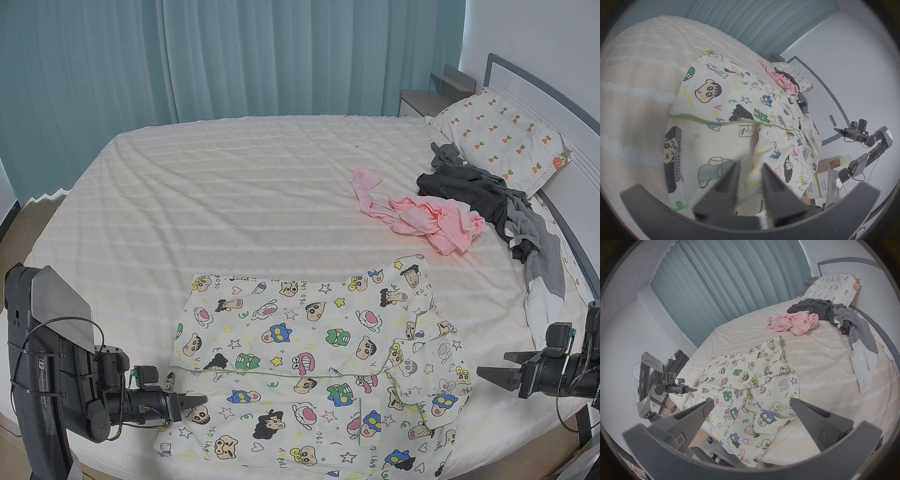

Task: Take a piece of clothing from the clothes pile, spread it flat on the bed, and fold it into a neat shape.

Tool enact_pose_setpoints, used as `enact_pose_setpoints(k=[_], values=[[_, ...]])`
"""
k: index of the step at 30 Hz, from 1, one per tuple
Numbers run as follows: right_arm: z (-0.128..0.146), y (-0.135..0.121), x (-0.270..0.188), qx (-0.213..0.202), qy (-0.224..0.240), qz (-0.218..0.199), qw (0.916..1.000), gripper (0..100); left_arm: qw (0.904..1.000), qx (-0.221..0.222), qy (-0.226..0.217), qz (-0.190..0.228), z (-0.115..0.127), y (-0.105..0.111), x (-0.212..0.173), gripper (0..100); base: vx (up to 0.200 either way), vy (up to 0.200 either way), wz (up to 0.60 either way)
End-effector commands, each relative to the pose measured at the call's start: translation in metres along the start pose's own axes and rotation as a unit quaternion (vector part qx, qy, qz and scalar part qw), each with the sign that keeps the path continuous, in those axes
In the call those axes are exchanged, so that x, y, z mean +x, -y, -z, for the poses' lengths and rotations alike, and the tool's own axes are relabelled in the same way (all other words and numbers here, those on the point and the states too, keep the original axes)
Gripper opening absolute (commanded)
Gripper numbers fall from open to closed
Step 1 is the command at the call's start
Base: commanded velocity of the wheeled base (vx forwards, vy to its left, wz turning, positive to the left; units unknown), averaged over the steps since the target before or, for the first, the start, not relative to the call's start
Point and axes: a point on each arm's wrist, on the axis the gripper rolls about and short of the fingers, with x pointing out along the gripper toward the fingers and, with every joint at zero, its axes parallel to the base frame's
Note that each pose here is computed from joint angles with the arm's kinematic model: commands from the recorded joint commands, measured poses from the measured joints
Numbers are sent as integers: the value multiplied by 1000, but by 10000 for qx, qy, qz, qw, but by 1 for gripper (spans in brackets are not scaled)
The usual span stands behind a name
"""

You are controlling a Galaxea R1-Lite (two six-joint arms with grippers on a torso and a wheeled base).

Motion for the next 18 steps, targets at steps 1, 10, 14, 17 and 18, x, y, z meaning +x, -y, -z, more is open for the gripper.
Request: enact_pose_setpoints(k=[1,10,14,17,18], values=[[0,0,0,-1,-3,-4,10000,100,9999,-142,-41,-90,4,-6,-2,0,0,0,0],[1,0,0,1,-34,-8,10000,100,9981,-191,148,-571,1,-15,-4,0,0,0,0],[2,0,0,4,-40,1,10000,100,9963,-149,244,-817,-2,-18,1,0,0,0,0],[2,0,0,4,-40,1,10000,100,9959,-172,333,-828,-6,-19,3,0,0,0,0],[2,0,0,4,-40,-7,10000,100,9959,-193,341,-814,-7,-18,4,0,0,0,0]])
